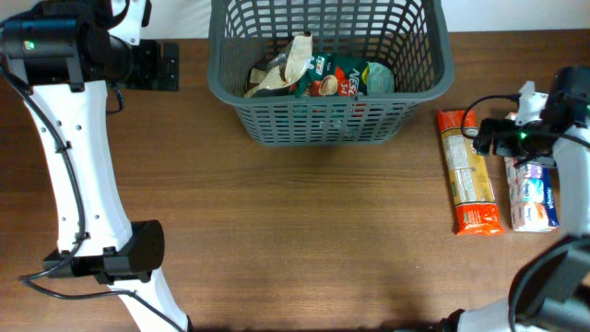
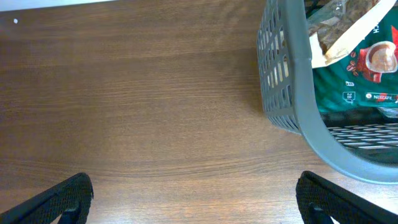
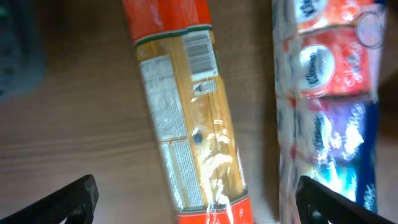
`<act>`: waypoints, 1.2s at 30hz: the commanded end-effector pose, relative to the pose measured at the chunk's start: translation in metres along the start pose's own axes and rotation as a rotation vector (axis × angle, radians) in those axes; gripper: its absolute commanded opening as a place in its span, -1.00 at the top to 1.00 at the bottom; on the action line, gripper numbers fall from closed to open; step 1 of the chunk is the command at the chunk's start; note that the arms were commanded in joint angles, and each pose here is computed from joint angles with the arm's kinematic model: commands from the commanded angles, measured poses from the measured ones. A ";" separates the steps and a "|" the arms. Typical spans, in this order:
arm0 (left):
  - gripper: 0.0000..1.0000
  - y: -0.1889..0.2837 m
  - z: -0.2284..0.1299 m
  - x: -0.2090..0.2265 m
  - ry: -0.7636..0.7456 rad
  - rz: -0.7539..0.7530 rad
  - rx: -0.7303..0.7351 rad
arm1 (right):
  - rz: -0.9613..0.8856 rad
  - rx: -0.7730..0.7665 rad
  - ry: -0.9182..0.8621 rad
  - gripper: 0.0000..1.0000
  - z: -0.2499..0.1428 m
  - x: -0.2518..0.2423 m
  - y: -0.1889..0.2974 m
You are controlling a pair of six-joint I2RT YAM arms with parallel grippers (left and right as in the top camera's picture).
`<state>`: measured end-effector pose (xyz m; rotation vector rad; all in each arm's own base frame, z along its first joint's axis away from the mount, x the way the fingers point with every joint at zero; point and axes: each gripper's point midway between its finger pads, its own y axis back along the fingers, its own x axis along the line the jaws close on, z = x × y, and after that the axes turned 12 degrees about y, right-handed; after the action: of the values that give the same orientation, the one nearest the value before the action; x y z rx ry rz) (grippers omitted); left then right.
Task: Pack container
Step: 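Move the right gripper down onto the orange-capped spaghetti pack and grasp, then lift the spaghetti pack and carry it over the basket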
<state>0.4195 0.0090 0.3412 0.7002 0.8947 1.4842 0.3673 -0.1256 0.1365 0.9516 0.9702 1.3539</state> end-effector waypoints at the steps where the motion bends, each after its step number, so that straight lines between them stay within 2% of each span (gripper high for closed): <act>1: -0.99 0.010 0.000 0.002 0.011 0.006 -0.021 | 0.003 0.060 0.041 -0.98 -0.001 -0.007 -0.033; 11: -0.99 0.010 0.000 0.002 0.011 0.006 -0.021 | 0.084 0.249 0.047 -0.98 -0.033 -0.001 -0.112; 21: -0.99 0.010 0.000 0.002 0.011 0.006 -0.021 | 0.092 0.262 0.121 -0.99 -0.031 0.014 -0.127; 25: -0.99 0.010 0.000 0.002 0.011 0.006 -0.021 | 0.046 0.286 0.127 -0.83 -0.035 0.006 -0.127; 30: -0.99 0.010 0.000 0.002 0.011 0.006 -0.021 | 0.039 0.305 0.124 -0.41 -0.039 0.005 -0.133; 33: -0.98 0.010 0.000 0.002 0.011 0.006 -0.021 | 0.040 0.315 0.102 0.03 -0.041 0.005 -0.136; 34: -0.99 0.010 0.000 0.002 0.011 0.006 -0.021 | 0.041 0.316 0.087 0.34 -0.041 0.006 -0.136; 36: -0.99 0.010 0.000 0.002 0.011 0.006 -0.021 | 0.072 0.304 0.048 0.63 -0.040 0.012 -0.136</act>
<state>0.4195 0.0090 0.3412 0.7002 0.8947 1.4842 0.3748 -0.1183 0.0076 1.1368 1.2442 1.3450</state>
